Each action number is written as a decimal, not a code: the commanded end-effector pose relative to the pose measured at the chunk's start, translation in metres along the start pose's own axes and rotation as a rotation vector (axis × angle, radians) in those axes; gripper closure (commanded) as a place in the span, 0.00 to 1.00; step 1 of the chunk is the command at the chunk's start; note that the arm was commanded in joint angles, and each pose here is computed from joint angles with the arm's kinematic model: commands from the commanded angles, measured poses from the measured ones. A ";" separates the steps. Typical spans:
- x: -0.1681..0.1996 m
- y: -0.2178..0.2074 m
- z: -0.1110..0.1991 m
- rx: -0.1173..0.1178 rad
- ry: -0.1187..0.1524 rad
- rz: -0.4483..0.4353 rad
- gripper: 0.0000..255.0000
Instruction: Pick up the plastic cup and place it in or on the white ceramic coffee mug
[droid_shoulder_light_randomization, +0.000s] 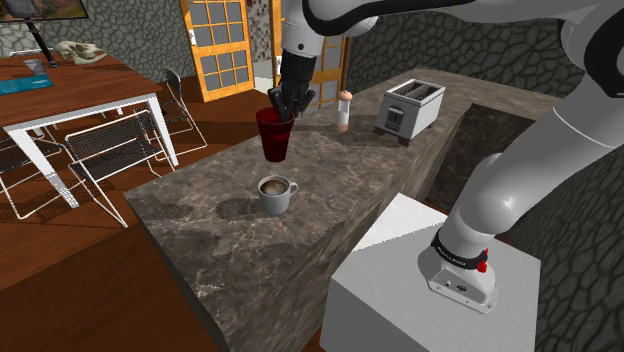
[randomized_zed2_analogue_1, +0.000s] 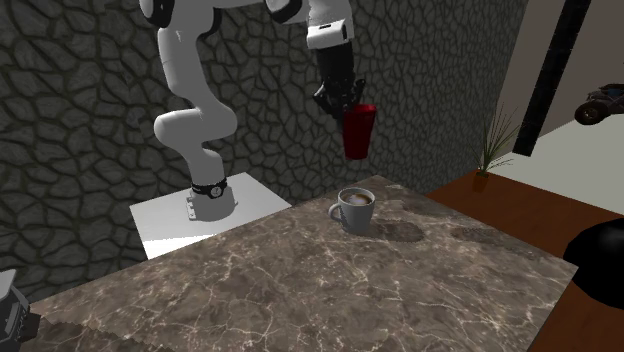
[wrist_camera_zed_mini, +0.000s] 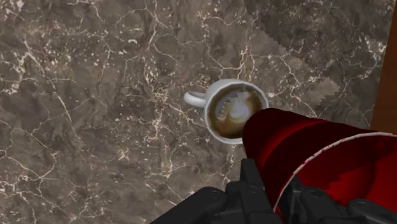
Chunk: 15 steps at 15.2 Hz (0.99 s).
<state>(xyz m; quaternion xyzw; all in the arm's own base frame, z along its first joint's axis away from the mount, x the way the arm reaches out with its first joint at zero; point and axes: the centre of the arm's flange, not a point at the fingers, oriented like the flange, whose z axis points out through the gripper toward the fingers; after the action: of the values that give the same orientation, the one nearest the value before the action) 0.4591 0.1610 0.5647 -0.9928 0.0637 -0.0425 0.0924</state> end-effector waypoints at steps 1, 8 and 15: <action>0.016 0.012 0.003 -0.001 0.000 -0.001 1.00; 0.013 0.019 0.039 -0.001 0.000 -0.001 1.00; 0.011 0.026 0.076 -0.001 0.000 -0.001 1.00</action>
<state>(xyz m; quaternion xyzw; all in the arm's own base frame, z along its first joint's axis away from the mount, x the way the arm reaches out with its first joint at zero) 0.4748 0.1488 0.4912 -0.9929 0.0633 -0.0421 0.0920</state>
